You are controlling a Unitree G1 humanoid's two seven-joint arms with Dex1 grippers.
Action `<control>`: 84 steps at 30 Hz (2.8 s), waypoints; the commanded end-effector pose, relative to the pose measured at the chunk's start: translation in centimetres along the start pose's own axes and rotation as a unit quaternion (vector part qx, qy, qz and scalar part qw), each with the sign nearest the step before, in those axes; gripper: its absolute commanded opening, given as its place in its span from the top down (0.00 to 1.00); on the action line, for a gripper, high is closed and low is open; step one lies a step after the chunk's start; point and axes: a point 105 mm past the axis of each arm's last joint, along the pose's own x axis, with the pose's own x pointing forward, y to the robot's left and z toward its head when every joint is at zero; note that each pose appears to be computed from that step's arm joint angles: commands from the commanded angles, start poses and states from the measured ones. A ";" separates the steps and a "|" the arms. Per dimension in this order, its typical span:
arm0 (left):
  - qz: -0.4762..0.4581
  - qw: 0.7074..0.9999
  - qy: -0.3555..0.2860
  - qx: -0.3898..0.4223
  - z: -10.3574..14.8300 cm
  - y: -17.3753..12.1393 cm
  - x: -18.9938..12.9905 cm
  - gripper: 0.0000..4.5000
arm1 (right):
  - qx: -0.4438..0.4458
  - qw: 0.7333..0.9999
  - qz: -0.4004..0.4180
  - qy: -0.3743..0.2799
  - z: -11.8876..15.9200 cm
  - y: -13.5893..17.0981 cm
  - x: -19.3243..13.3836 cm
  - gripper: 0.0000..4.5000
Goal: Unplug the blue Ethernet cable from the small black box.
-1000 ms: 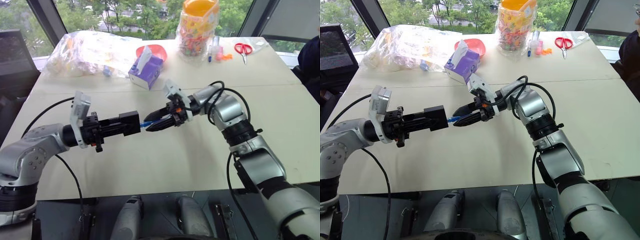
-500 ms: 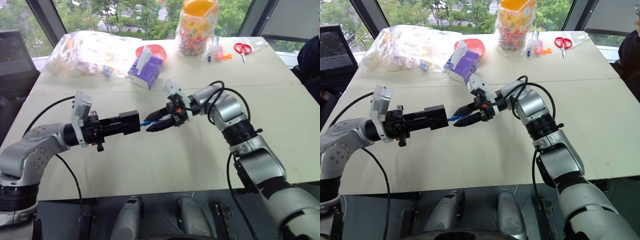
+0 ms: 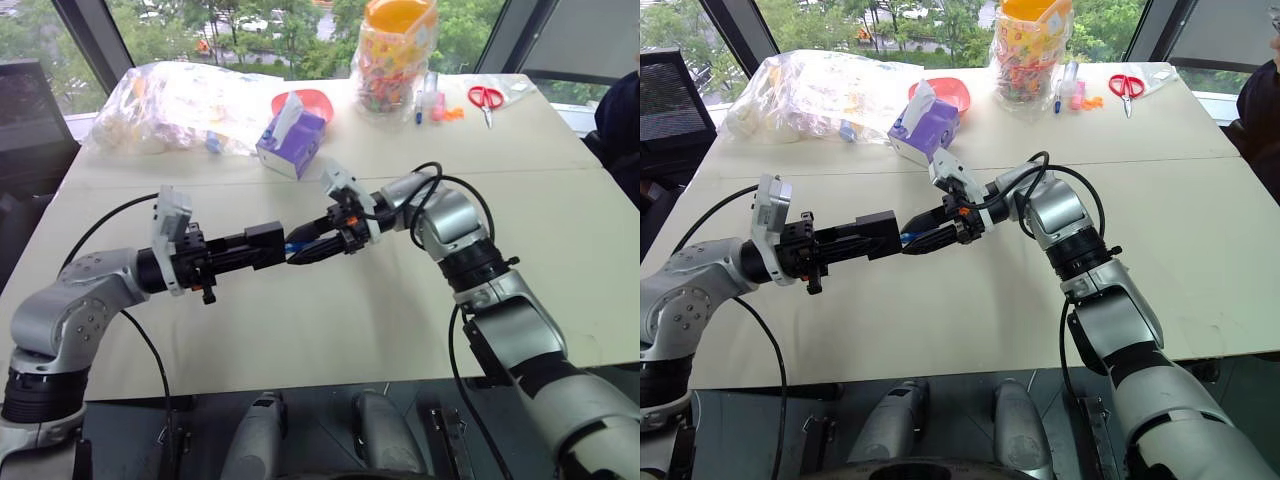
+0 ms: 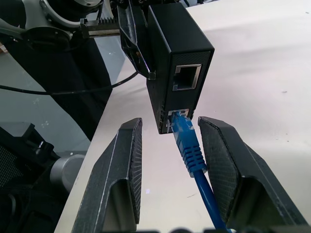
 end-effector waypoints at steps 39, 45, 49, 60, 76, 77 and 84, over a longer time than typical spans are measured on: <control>0.122 0.987 0.002 0.109 -0.5 3.1 0.7 0.90 | -0.055 0.903 -0.421 0.067 -5.3 -9.3 -12.4 0.90; 0.170 0.977 -0.018 0.129 -1.3 5.6 2.6 0.90 | -0.063 0.880 -0.468 0.041 -4.9 -10.1 -12.6 0.27; 0.192 0.971 -0.023 0.140 -2.2 7.2 4.9 0.90 | -0.072 0.866 -0.495 0.009 -3.6 -10.2 -13.8 0.01; 0.203 0.971 -0.034 0.118 -3.4 9.3 7.4 0.90 | -0.091 0.906 -0.409 -0.050 -1.1 -4.3 -12.5 0.01; 0.209 0.976 0.014 0.058 -7.9 10.2 6.8 0.05 | -0.044 0.924 -0.378 -0.040 -3.0 -0.2 -8.8 0.00; 0.210 0.976 0.014 0.056 -7.9 10.2 6.6 0.01 | -0.044 0.925 -0.376 -0.036 -3.1 -0.2 -8.8 0.00; 0.220 0.974 0.013 0.052 -6.6 9.2 3.0 0.01 | -0.030 0.936 -0.352 -0.008 -4.2 0.6 -8.9 0.00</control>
